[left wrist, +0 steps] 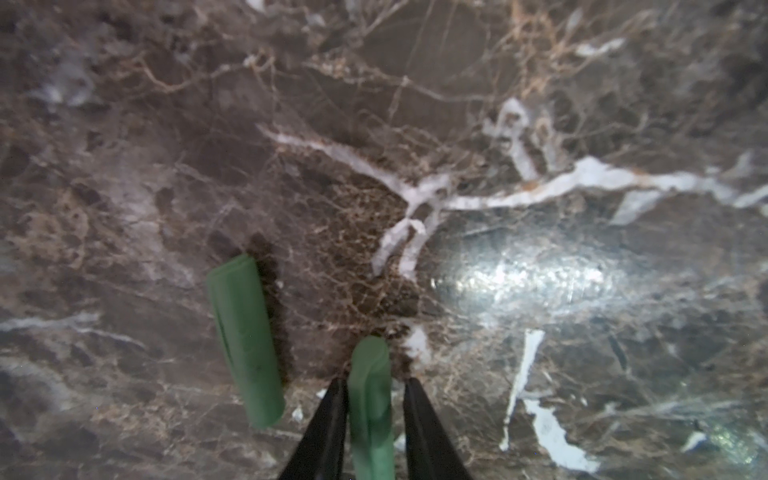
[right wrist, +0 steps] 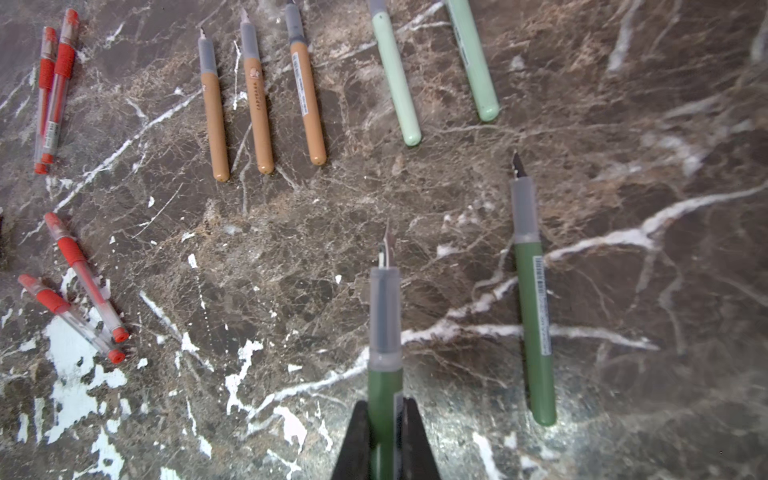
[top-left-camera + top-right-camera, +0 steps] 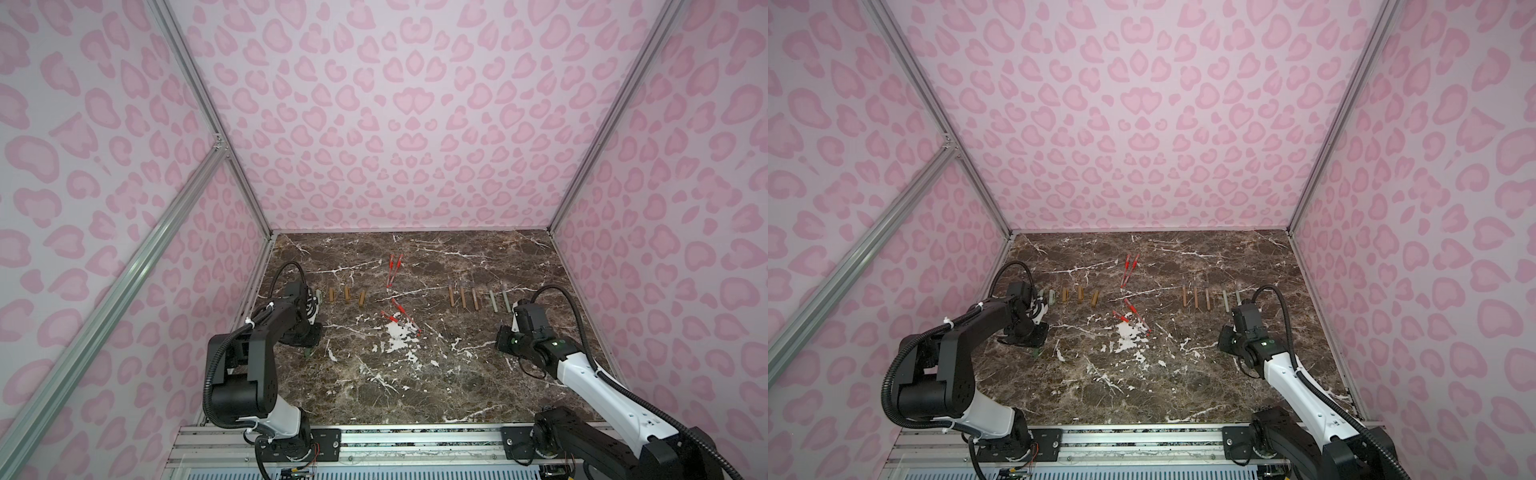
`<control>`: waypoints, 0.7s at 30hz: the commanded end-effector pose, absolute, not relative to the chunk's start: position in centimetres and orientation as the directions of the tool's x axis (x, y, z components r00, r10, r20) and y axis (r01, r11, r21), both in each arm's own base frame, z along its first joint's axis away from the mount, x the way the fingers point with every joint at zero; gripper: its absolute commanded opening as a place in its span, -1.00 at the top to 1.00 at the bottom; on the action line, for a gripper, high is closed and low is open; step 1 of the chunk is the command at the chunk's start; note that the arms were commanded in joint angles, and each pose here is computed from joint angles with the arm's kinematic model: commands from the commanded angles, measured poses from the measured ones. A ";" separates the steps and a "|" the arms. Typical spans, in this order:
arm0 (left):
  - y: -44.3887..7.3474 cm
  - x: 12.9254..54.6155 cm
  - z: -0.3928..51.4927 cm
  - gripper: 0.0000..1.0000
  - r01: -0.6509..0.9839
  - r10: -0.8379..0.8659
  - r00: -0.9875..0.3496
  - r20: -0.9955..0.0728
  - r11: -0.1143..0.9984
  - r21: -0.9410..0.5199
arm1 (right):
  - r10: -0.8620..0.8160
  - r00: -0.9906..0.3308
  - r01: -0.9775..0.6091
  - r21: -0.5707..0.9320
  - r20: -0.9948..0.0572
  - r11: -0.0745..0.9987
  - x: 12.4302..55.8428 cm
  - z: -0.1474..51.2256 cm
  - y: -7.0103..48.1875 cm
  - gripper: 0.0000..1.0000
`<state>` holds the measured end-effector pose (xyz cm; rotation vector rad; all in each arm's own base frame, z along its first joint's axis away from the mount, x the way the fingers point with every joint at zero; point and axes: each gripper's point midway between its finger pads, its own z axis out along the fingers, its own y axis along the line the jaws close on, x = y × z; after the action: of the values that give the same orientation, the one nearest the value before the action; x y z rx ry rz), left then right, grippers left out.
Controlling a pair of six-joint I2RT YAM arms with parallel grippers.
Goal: Open the pen caps
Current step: 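Lower the green cap by the caps while the right lowers the pen, then open both grippers to release the cap and the upright green pen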
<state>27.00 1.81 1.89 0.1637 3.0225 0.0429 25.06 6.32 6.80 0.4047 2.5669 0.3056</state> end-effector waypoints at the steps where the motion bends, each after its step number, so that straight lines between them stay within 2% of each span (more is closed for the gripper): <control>1: 1.9 27.5 2.6 0.37 0.093 0.098 -0.986 -0.134 0.995 0.038 | 0.321 -0.831 0.220 0.261 -0.454 0.940 25.2 6.2 5.9 1.00; 4: 1.8 27.7 3.5 0.19 0.085 0.090 -0.982 -0.165 0.996 0.040 | 0.295 -0.850 0.221 0.212 -0.437 0.952 25.3 5.8 5.4 1.00; 10: 1.5 28.4 6.2 -0.04 0.075 0.079 -0.960 -0.268 0.997 0.028 | 0.274 -0.879 0.224 0.170 -0.389 0.960 25.6 4.5 4.9 1.00; 16: 0.9 29.6 9.8 -0.21 0.086 0.086 -0.892 -0.443 0.996 0.020 | 0.273 -0.890 0.242 0.129 -0.366 0.962 26.1 3.5 4.2 1.00; 21: -0.7 30.0 12.8 -0.54 0.107 0.053 -0.808 -0.587 0.993 -0.057 | 0.262 -0.897 0.246 0.092 -0.356 0.965 26.6 3.2 3.8 1.00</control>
<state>29.30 0.57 11.42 0.1128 2.6043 -0.0186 26.24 4.36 3.26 0.3808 2.7426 0.1154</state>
